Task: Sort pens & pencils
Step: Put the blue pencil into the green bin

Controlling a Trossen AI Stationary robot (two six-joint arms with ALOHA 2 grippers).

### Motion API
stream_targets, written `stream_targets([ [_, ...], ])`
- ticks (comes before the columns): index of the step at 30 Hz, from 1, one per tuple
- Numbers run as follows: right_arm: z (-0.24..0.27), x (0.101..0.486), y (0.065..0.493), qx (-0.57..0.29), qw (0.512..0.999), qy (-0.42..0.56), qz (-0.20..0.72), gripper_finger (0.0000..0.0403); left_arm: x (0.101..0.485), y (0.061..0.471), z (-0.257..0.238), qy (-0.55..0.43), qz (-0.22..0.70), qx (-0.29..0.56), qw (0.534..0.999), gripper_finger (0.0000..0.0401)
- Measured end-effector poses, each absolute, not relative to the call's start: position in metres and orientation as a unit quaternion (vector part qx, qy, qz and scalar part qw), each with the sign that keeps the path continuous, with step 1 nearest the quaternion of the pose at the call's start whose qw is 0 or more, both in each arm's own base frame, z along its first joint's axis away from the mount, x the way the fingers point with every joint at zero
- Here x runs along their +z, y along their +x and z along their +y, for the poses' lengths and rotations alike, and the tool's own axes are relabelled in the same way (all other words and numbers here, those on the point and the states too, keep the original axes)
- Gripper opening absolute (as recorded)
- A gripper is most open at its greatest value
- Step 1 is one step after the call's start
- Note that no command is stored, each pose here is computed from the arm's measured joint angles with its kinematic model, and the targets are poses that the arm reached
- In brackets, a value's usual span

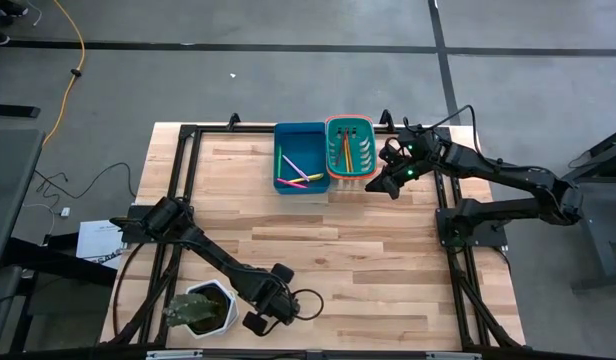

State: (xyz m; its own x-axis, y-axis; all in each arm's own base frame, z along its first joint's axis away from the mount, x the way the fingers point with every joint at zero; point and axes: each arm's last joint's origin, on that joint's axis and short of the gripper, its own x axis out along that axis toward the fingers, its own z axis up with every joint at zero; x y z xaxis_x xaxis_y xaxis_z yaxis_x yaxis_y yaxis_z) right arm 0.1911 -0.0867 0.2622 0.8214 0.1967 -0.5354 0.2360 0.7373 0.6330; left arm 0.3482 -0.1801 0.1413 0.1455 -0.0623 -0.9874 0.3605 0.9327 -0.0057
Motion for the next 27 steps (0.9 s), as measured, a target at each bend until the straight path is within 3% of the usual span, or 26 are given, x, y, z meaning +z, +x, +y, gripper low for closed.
stream_targets([
  [11,-0.0866,0.2623,0.1911,-0.011,0.883,0.362,0.299,0.0075,0.1413,0.3479,-0.1801,0.118,0.639,-0.144,0.746,0.0027],
  [27,-0.0866,0.2623,0.1911,-0.011,0.883,0.362,0.299,0.0075,0.1335,0.3496,-0.1824,0.102,0.648,-0.159,0.738,0.0052],
])
